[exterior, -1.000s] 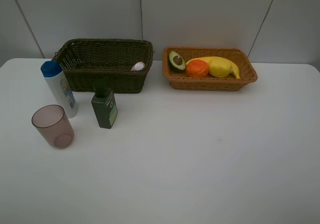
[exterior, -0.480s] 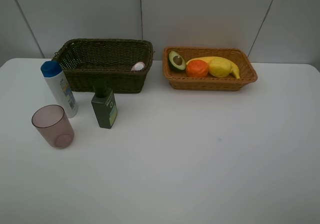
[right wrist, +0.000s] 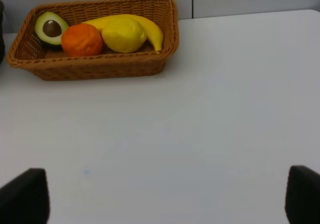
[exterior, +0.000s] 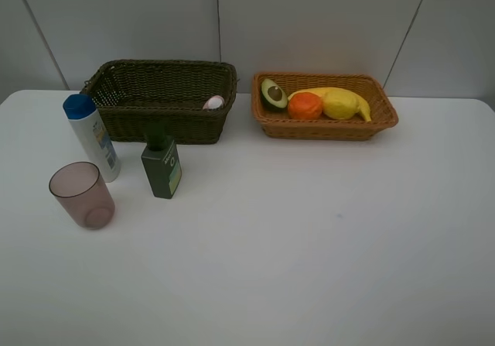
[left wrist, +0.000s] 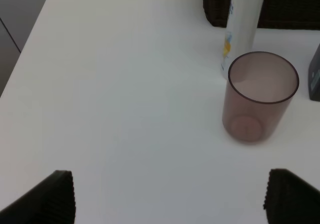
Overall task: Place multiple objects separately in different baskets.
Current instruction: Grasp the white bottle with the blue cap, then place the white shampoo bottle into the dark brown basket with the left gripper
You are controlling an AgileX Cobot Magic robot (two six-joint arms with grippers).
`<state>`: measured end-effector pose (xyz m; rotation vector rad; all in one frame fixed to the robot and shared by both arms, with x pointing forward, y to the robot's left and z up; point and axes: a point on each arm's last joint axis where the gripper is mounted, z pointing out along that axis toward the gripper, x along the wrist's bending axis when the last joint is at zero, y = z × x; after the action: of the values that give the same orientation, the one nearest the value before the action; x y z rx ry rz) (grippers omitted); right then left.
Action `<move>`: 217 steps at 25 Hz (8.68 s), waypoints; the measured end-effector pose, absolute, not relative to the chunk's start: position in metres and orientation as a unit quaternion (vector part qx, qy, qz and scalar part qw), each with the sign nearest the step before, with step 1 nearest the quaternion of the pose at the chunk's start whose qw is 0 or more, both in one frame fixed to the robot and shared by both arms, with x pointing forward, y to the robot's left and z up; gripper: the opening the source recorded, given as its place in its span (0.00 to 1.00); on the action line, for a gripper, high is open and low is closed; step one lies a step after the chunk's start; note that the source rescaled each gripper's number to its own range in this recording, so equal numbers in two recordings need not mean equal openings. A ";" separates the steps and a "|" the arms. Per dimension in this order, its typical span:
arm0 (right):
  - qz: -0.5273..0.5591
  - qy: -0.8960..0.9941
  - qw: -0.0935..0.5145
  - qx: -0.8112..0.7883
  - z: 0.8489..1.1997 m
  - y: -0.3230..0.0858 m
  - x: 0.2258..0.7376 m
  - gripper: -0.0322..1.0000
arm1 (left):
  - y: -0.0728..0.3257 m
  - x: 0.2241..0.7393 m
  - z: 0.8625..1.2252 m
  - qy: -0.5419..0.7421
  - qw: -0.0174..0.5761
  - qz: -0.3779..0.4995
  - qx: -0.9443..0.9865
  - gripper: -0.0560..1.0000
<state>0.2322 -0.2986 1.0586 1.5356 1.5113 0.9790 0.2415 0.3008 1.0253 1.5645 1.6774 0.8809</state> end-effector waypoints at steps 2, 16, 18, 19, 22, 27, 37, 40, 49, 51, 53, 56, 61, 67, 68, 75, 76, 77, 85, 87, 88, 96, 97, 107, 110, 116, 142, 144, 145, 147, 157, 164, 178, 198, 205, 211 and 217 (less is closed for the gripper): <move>0.383 0.591 0.378 0.601 1.059 -0.299 0.232 1.00 | 0.301 0.242 1.025 0.643 0.336 0.338 0.600 1.00; 0.383 0.591 0.378 0.601 1.059 -0.299 0.232 1.00 | 0.301 0.259 1.066 0.652 0.319 0.320 0.609 1.00; 0.383 0.591 0.378 0.601 1.059 -0.299 0.232 1.00 | 0.302 0.266 1.073 0.654 0.310 0.313 0.615 1.00; 0.383 0.591 0.378 0.601 1.059 -0.299 0.232 1.00 | 0.302 0.271 1.075 0.655 0.304 0.308 0.620 1.00; 0.383 0.591 0.378 0.601 1.059 -0.299 0.232 1.00 | 0.302 0.283 1.080 0.649 0.286 0.296 0.639 1.00; 0.383 0.591 0.378 0.601 1.059 -0.299 0.232 1.00 | 0.301 0.310 1.088 0.645 0.275 0.275 0.658 1.00; 0.383 0.591 0.378 0.601 1.059 -0.299 0.232 1.00 | 0.302 0.379 1.105 0.651 0.253 0.234 0.676 1.00; 0.383 0.591 0.378 0.601 1.059 -0.299 0.232 1.00 | 0.300 0.402 1.103 0.660 0.253 0.204 0.677 1.00; 0.383 0.591 0.378 0.601 1.059 -0.299 0.232 1.00 | 0.291 0.477 1.080 0.666 0.235 0.152 0.692 1.00; 0.383 0.591 0.378 0.601 1.059 -0.299 0.232 1.00 | 0.284 0.490 1.074 0.658 0.232 0.144 0.702 1.00; 0.383 0.591 0.378 0.601 1.059 -0.299 0.232 1.00 | 0.276 0.504 1.065 0.652 0.224 0.132 0.712 1.00; 0.383 0.591 0.378 0.601 1.059 -0.299 0.232 1.00 | 0.267 0.521 1.054 0.646 0.214 0.118 0.723 1.00; 0.383 0.591 0.378 0.601 1.059 -0.299 0.232 1.00 | 0.255 0.545 1.035 0.638 0.201 0.103 0.736 1.00; 0.383 0.591 0.378 0.601 1.059 -0.299 0.232 1.00 | 0.252 0.565 1.007 0.643 0.183 0.088 0.738 1.00; 0.383 0.591 0.378 0.601 1.059 -0.299 0.232 1.00 | 0.251 0.567 1.003 0.644 0.179 0.085 0.739 1.00; 0.383 0.591 0.378 0.601 1.059 -0.299 0.232 1.00 | 0.250 0.580 0.973 0.650 0.162 0.073 0.739 1.00; 0.383 0.591 0.378 0.601 1.059 -0.299 0.232 1.00 | 0.250 0.581 0.970 0.651 0.162 0.074 0.738 1.00; 0.383 0.591 0.378 0.601 1.059 -0.299 0.232 1.00 | 0.250 0.583 0.968 0.651 0.161 0.073 0.738 1.00; 0.383 0.591 0.378 0.601 1.059 -0.299 0.232 1.00 | 0.250 0.589 0.954 0.652 0.158 0.076 0.738 1.00; 0.383 0.591 0.378 0.601 1.059 -0.299 0.232 1.00 | 0.250 0.590 0.953 0.651 0.158 0.079 0.738 1.00; 0.383 0.591 0.378 0.601 1.059 -0.299 0.232 1.00 | 0.250 0.591 0.952 0.651 0.158 0.078 0.738 1.00; 0.383 0.591 0.378 0.601 1.059 -0.299 0.232 1.00 | 0.250 0.593 0.951 0.649 0.163 0.086 0.738 1.00; 0.383 0.591 0.378 0.601 1.059 -0.299 0.232 1.00 | 0.250 0.593 0.951 0.649 0.162 0.086 0.738 1.00; 0.383 0.591 0.378 0.601 1.059 -0.299 0.232 1.00 | 0.251 0.593 0.950 0.649 0.162 0.087 0.739 0.64; 0.383 0.591 0.378 0.601 1.059 -0.299 0.232 1.00 | 0.251 0.594 0.951 0.648 0.162 0.088 0.739 0.45; 0.383 0.591 0.378 0.601 1.059 -0.299 0.232 1.00 | 0.251 0.594 0.951 0.648 0.162 0.088 0.739 0.46; 0.383 0.591 0.378 0.601 1.059 -0.299 0.232 1.00 | 0.260 0.577 0.973 0.648 0.133 0.069 0.747 0.46; 0.383 0.591 0.378 0.601 1.059 -0.299 0.232 1.00 | 0.264 0.574 0.980 0.649 0.134 0.075 0.745 0.46; 0.383 0.591 0.378 0.601 1.059 -0.299 0.232 1.00 | 0.265 0.573 0.984 0.649 0.136 0.079 0.744 0.46; 0.383 0.591 0.378 0.601 1.059 -0.299 0.232 1.00 | 0.267 0.572 0.990 0.648 0.138 0.088 0.744 0.46; 0.383 0.591 0.378 0.601 1.059 -0.299 0.232 1.00 | 0.275 0.577 1.052 0.642 0.116 0.108 0.750 0.46; 0.383 0.591 0.378 0.601 1.059 -0.299 0.232 1.00 | 0.274 0.584 1.105 0.636 0.138 0.132 0.747 0.46; 0.383 0.591 0.378 0.601 1.059 -0.299 0.232 1.00 | 0.229 0.624 1.125 0.570 0.273 0.217 0.744 0.46; 0.383 0.591 0.378 0.601 1.059 -0.299 0.232 1.00 | 0.159 0.691 0.989 0.547 0.291 0.182 0.763 0.46; 0.383 0.591 0.378 0.601 1.059 -0.299 0.232 1.00 | 0.157 0.695 0.969 0.552 0.280 0.173 0.767 0.46; 0.383 0.591 0.378 0.601 1.059 -0.299 0.232 1.00 | 0.157 0.696 0.958 0.555 0.271 0.166 0.769 0.46; 0.383 0.591 0.378 0.601 1.059 -0.299 0.232 1.00 | 0.157 0.698 0.954 0.555 0.270 0.165 0.769 0.46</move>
<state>0.2322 -0.2986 1.0586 1.5356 1.5113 0.9790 0.6975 0.1565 0.9538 2.0726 1.4963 0.4446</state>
